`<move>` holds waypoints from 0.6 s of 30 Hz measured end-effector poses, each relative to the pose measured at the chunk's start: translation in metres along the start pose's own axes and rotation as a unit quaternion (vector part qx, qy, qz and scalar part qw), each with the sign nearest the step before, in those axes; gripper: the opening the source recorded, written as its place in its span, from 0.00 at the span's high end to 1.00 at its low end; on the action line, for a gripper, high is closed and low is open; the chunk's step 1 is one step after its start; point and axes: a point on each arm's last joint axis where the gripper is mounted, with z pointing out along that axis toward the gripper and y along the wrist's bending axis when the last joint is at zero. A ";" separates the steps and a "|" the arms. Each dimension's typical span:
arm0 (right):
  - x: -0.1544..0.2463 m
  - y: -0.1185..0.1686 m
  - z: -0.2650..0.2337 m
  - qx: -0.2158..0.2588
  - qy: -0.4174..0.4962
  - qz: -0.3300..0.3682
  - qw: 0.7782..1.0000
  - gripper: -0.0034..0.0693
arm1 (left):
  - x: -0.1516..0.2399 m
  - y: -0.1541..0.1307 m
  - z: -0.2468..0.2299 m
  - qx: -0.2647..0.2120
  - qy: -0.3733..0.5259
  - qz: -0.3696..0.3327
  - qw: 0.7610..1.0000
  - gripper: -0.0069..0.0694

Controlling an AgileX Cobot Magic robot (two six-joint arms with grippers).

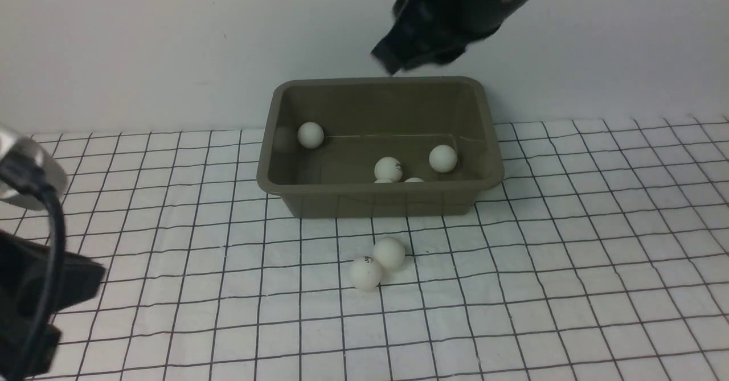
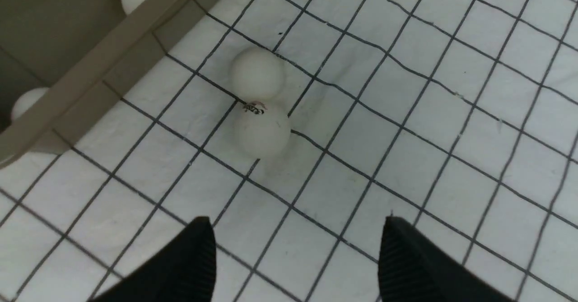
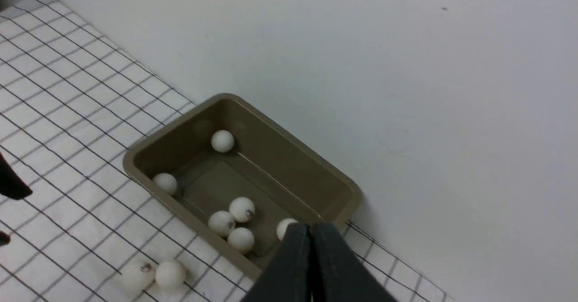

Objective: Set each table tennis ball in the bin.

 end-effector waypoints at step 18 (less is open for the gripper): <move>0.072 -0.010 -0.070 0.058 -0.019 0.071 0.996 0.98 | -0.059 0.016 0.132 -0.024 0.150 0.010 0.988 0.33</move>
